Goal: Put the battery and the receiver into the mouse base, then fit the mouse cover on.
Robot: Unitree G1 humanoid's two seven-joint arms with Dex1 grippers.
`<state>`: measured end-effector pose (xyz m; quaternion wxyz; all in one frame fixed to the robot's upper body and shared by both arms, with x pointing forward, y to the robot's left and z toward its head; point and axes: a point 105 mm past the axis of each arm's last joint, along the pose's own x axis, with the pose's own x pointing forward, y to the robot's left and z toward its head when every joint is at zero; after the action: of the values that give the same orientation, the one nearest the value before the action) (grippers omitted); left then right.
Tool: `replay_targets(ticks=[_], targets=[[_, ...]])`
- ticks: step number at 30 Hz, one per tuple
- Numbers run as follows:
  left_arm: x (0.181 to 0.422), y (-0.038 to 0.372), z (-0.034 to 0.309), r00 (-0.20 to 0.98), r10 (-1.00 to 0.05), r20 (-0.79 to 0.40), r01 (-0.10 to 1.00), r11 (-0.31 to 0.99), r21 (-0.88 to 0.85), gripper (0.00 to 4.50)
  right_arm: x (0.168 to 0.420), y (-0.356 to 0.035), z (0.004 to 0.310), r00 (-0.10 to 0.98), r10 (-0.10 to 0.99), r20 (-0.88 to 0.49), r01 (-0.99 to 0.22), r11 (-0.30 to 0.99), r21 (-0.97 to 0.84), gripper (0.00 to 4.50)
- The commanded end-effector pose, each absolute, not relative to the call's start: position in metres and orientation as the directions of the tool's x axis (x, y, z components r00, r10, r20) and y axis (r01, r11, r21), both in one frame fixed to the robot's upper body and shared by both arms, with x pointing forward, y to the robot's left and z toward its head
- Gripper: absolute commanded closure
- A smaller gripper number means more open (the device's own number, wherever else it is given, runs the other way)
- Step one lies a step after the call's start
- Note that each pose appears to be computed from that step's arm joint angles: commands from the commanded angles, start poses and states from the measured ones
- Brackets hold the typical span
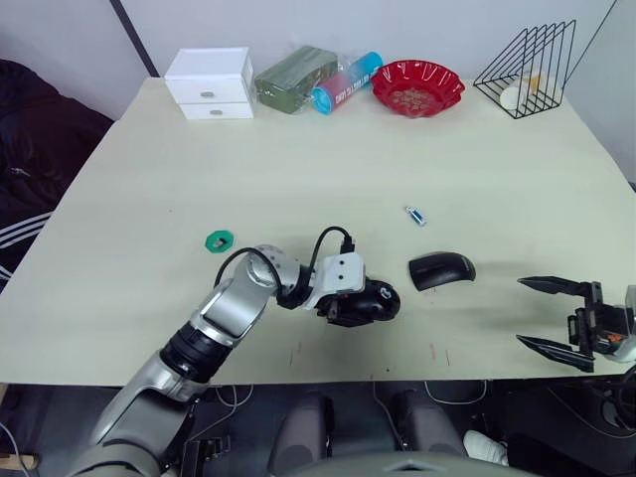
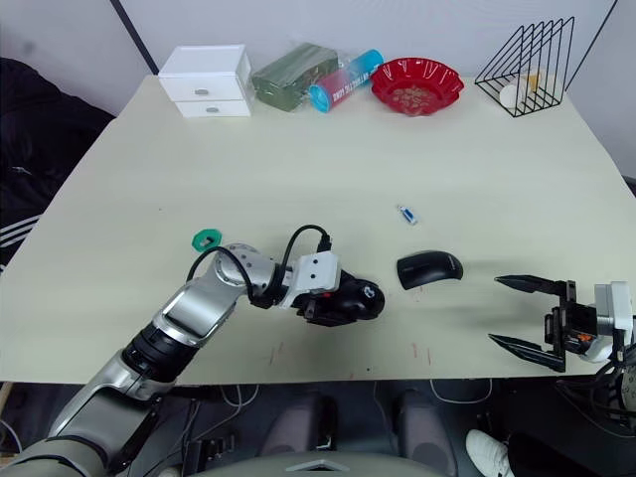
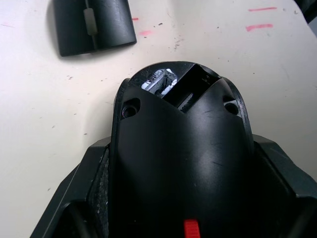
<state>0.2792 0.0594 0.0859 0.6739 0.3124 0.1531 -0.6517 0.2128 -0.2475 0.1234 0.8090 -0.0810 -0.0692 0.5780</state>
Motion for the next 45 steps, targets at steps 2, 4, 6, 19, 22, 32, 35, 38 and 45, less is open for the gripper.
replay_targets(ticks=[2, 4, 6, 19, 22, 32, 35, 38, 45], targets=[[0.281, 0.065, 0.088, 0.127, -0.754, -0.645, 0.968, -0.048, 0.247, 1.53, 0.211, -0.251, 0.133, 0.332, 0.943, 0.023, -0.909, 0.327, -0.258, 0.00], [0.282, 0.068, 0.087, 0.137, -0.741, -0.658, 0.969, -0.038, 0.245, 1.53, 0.210, -0.251, 0.133, 0.335, 0.942, 0.022, -0.909, 0.329, -0.257, 0.00], [0.282, 0.071, 0.087, 0.143, -0.731, -0.667, 0.971, -0.027, 0.238, 1.53, 0.210, -0.251, 0.132, 0.336, 0.942, 0.021, -0.909, 0.330, -0.255, 0.00], [0.274, 0.074, 0.082, 0.097, -0.738, -0.668, 0.984, -0.030, 0.176, 1.53, 0.217, -0.254, 0.131, 0.400, 0.916, 0.006, -0.892, 0.391, -0.228, 0.00], [0.273, 0.075, 0.079, 0.086, -0.746, -0.661, 0.988, -0.022, 0.154, 1.53, 0.223, -0.254, 0.132, 0.436, 0.900, 0.010, -0.877, 0.428, -0.220, 0.00], [0.275, 0.079, 0.071, 0.076, -0.734, -0.675, 0.990, -0.025, 0.138, 1.53, 0.252, -0.253, 0.139, 0.588, 0.809, 0.002, -0.797, 0.580, -0.169, 0.00], [0.276, 0.078, 0.071, 0.081, -0.733, -0.676, 0.992, -0.010, 0.130, 1.53, 0.263, -0.244, 0.148, 0.623, 0.782, 0.015, -0.769, 0.616, -0.169, 0.00], [0.276, 0.078, 0.070, 0.077, -0.731, -0.678, 0.992, -0.015, 0.129, 1.53, 0.272, -0.237, 0.155, 0.652, 0.758, 0.010, -0.749, 0.646, -0.150, 0.00], [0.275, 0.075, 0.071, 0.082, -0.743, -0.664, 0.991, -0.007, 0.131, 1.53, 0.295, -0.224, 0.164, 0.719, 0.695, -0.028, -0.689, 0.706, -0.168, 0.00]])
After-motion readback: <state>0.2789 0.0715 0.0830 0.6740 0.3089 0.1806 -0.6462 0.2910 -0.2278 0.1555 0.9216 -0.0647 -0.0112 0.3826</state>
